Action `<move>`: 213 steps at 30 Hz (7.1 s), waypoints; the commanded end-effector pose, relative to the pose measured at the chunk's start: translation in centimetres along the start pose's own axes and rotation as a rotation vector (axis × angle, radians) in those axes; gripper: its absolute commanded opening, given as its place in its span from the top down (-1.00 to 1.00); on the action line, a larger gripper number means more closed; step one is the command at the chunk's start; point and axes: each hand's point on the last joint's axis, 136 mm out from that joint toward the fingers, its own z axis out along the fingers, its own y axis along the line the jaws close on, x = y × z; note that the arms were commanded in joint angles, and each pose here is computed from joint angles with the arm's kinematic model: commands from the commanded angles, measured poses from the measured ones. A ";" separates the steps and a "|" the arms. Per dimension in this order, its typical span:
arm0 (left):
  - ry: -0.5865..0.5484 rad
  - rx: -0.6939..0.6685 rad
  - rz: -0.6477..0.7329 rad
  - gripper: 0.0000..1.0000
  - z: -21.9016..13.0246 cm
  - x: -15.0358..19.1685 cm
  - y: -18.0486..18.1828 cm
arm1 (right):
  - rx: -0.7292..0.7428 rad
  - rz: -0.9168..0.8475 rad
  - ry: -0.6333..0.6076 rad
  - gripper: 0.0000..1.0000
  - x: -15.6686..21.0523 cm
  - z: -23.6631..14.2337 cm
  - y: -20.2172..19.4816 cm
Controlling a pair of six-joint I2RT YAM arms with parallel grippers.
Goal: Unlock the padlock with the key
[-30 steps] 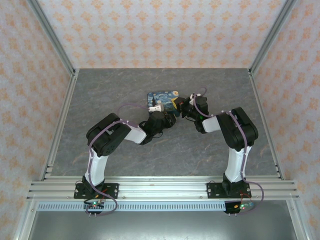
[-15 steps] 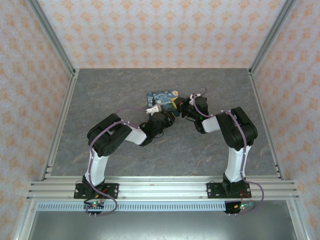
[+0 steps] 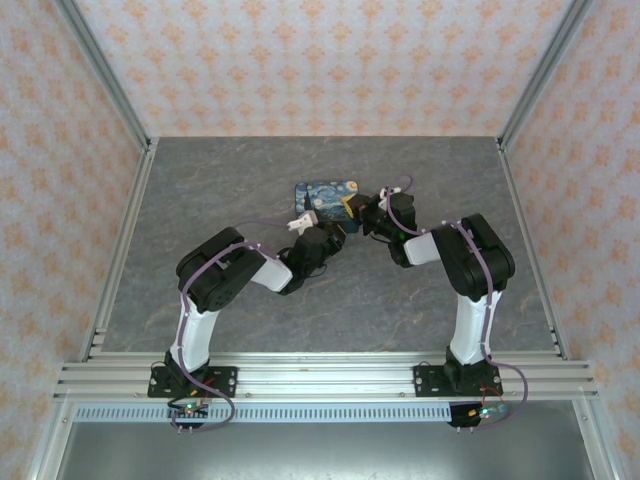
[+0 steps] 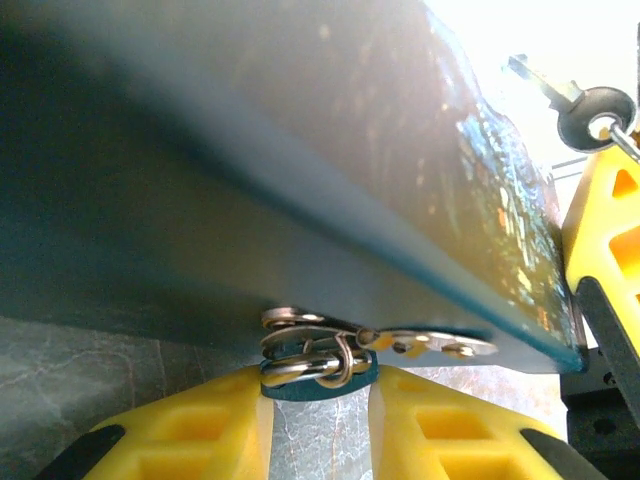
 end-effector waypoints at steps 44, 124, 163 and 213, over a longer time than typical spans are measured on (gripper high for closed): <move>0.024 -0.098 -0.048 -0.04 0.1 0.3 1.8 | 0.056 0.029 0.005 1.00 0.3 -0.1 -2.8; 0.229 -0.104 0.572 -0.22 -0.3 -2.7 1.0 | 0.089 0.046 0.011 1.00 0.5 0.5 -4.7; 0.111 -0.268 0.731 -0.19 1.1 -3.9 2.3 | 0.108 0.047 0.014 1.00 0.8 0.8 -5.3; 0.061 0.013 -0.012 -0.24 4.5 -5.8 3.3 | 0.127 0.063 0.013 1.00 0.9 0.8 -6.9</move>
